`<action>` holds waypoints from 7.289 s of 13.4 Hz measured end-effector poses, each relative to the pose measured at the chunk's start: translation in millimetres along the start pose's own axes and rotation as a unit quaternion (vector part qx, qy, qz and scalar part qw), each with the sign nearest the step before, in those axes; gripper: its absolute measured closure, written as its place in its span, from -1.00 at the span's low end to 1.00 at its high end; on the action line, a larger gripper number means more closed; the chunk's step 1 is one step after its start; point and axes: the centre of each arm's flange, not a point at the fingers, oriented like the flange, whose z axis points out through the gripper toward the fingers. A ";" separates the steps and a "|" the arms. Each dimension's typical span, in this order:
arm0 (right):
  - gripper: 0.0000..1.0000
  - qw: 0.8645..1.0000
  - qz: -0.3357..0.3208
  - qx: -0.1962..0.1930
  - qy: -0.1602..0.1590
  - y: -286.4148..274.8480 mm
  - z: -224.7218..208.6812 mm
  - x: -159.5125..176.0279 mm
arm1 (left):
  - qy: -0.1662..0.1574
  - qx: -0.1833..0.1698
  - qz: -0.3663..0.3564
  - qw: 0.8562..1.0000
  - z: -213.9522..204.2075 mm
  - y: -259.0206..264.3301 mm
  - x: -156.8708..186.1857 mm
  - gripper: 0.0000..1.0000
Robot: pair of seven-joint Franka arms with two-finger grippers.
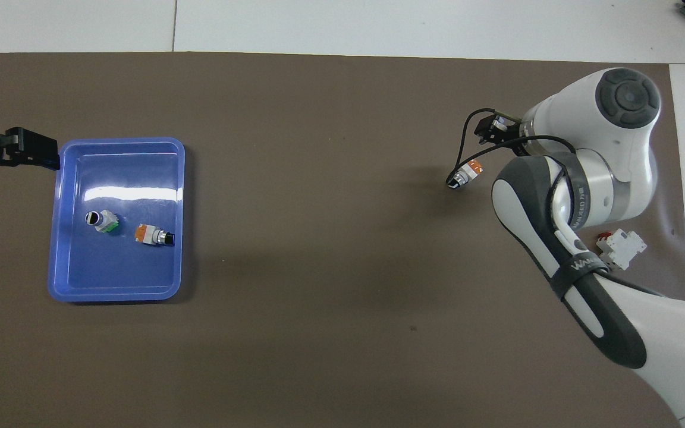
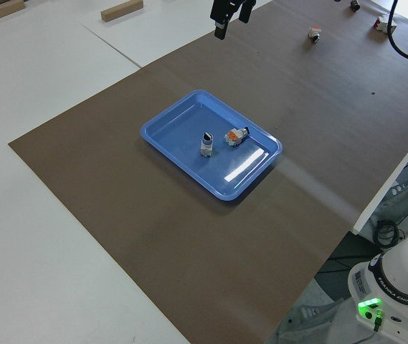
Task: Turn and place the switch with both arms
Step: 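Reach the right gripper toward the white-and-orange switch block mid-table, then grasp the switch block with the right gripper and lift it, then carry the switch toward center while the left gripper reaches toward it, then close the left gripper on the switch end held by the right gripper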
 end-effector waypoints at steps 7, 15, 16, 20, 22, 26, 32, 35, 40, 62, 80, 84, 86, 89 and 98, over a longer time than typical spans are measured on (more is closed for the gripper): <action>-1.00 0.998 0.063 -0.011 -0.016 -16.6 73.3 -35.3 | 0.000 0.000 0.000 1.000 0.1 0.0 0.0 -1.00; 0.07 0.997 0.078 -0.012 -0.020 -6.7 85.3 -30.3 | 0.000 0.000 0.000 1.000 0.2 0.0 0.0 -1.00; 0.17 0.996 0.082 -0.009 -0.022 -6.5 84.9 -29.9 | 0.000 0.000 0.000 1.000 0.1 0.0 0.0 -1.00; 0.17 0.993 0.107 0.007 -0.046 -12.6 73.1 -27.0 | 0.000 0.000 0.000 1.000 0.2 0.0 0.0 -1.00; 0.17 0.988 0.130 0.031 -0.075 -26.2 39.4 -21.0 | 0.000 0.000 0.000 1.000 0.2 0.0 -0.1 -1.00; 0.17 0.964 0.194 0.121 -0.137 -65.1 -42.1 -39.9 | 0.000 0.000 0.000 1.000 0.3 0.0 -0.1 -1.00; 0.17 0.906 0.309 0.183 -0.223 -134.5 -125.8 -104.9 | 0.000 0.000 0.000 1.000 0.2 0.0 -0.1 -1.00; 0.17 0.878 0.339 0.208 -0.267 -155.8 -152.9 -128.0 | 0.000 0.000 0.003 1.000 -0.6 3.8 -0.8 -1.00; 0.17 0.830 0.378 0.239 -0.333 -156.0 -177.3 -129.8 | 0.002 -0.001 0.005 1.000 -3.1 6.2 -2.4 -1.00; 0.17 0.790 0.432 0.254 -0.353 -196.7 -197.1 -194.8 | -0.114 -0.358 -0.340 0.862 -20.4 161.6 -19.8 0.13; 0.17 0.790 0.434 0.253 -0.352 -195.6 -195.3 -193.6 | -0.148 -0.343 -0.374 0.849 -21.7 170.6 -32.1 0.55; 0.17 0.790 0.435 0.252 -0.352 -195.1 -194.7 -192.7 | -0.150 -0.340 -0.375 0.849 -17.8 172.1 -36.6 0.55; 0.17 0.790 0.435 0.252 -0.352 -195.0 -194.4 -192.7 | -0.150 -0.340 -0.374 0.850 -18.2 173.1 -38.0 0.52; 0.17 0.789 0.436 0.252 -0.352 -194.4 -194.3 -191.6 | -0.150 -0.341 -0.370 0.851 -19.1 180.3 -41.4 0.40; 0.17 0.790 0.438 0.250 -0.349 -192.1 -191.3 -188.3 | -0.138 -0.346 -0.374 0.849 -17.4 189.5 -46.1 0.80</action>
